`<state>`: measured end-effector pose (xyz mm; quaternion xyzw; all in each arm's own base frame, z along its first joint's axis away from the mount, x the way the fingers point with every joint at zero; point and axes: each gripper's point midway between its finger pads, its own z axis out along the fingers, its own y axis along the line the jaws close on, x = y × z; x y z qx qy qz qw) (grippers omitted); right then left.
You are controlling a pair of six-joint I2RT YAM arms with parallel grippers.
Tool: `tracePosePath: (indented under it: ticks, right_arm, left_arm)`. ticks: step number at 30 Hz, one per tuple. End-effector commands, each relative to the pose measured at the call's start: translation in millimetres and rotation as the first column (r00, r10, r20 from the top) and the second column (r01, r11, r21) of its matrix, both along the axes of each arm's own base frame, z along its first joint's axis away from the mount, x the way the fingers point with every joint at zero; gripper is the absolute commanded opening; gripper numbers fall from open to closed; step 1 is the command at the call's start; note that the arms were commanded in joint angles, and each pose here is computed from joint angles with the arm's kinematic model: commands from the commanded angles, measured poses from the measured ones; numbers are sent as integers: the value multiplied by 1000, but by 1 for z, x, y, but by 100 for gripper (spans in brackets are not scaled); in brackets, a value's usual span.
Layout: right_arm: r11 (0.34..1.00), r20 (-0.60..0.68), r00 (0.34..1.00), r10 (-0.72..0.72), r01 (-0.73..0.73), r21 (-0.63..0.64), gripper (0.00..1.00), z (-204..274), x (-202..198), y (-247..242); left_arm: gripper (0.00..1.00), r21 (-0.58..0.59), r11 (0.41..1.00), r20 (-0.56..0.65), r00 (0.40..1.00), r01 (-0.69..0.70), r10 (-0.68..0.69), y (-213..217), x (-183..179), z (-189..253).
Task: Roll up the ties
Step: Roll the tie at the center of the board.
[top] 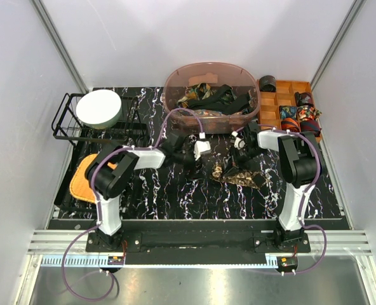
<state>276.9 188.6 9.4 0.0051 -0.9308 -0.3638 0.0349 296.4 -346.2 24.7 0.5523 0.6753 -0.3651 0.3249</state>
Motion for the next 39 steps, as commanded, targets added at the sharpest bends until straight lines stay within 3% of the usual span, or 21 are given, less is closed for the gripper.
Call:
tracePosePath:
  ticks: [1, 2, 9, 11, 14, 18, 19, 21, 24, 27, 39]
  right_arm:
    - [972, 43, 998, 55, -44, -232, 0, -46, 7, -15]
    - [969, 39, 997, 62, -51, -242, 0, -47, 6, -14]
    - [950, 16, 991, 136, -126, -285, 0, -51, 2, -17]
    - [943, 5, 985, 174, -165, -290, 0, -51, -3, -21]
    - [941, -7, 977, 214, -208, -268, 0, -47, -11, -21]
    - [937, -14, 963, 270, -266, -226, 0, -43, -16, -18]
    - [936, -11, 959, 283, -278, -216, 0, -42, -17, -18]
    - [933, -12, 955, 296, -291, -210, 0, -42, -18, -17]
    - [932, -26, 952, 306, -305, -196, 0, -43, -20, -14]
    - [935, -46, 953, 300, -303, -186, 0, -44, -23, -13]
    - [945, -79, 958, 277, -286, -160, 0, -46, -22, -8]
  left_arm:
    - [93, -37, 999, -46, 999, -28, 27, 10, -21, 13]
    - [99, -39, 999, -44, 998, -34, 32, 11, -22, 15]
    - [99, -35, 999, 26, 999, 26, -25, 21, -35, 33]
    - [99, -49, 998, 82, 996, 31, -27, 21, -36, 44]
    - [99, -73, 995, 193, 978, -64, 77, 24, -24, 56]
    - [99, -126, 991, 393, 920, 50, 4, 26, -28, 79]
    - [99, -166, 986, 395, 917, 15, 53, 23, -23, 87]
    - [99, -232, 962, 253, 947, -141, 200, 15, -4, 105]
    - [99, -171, 983, 109, 990, -73, 92, 4, -8, 93]
    - [99, -278, 958, 163, 980, -66, 115, -1, -9, 96]
    - [99, -237, 966, 182, 981, 106, -63, -32, -32, 47]
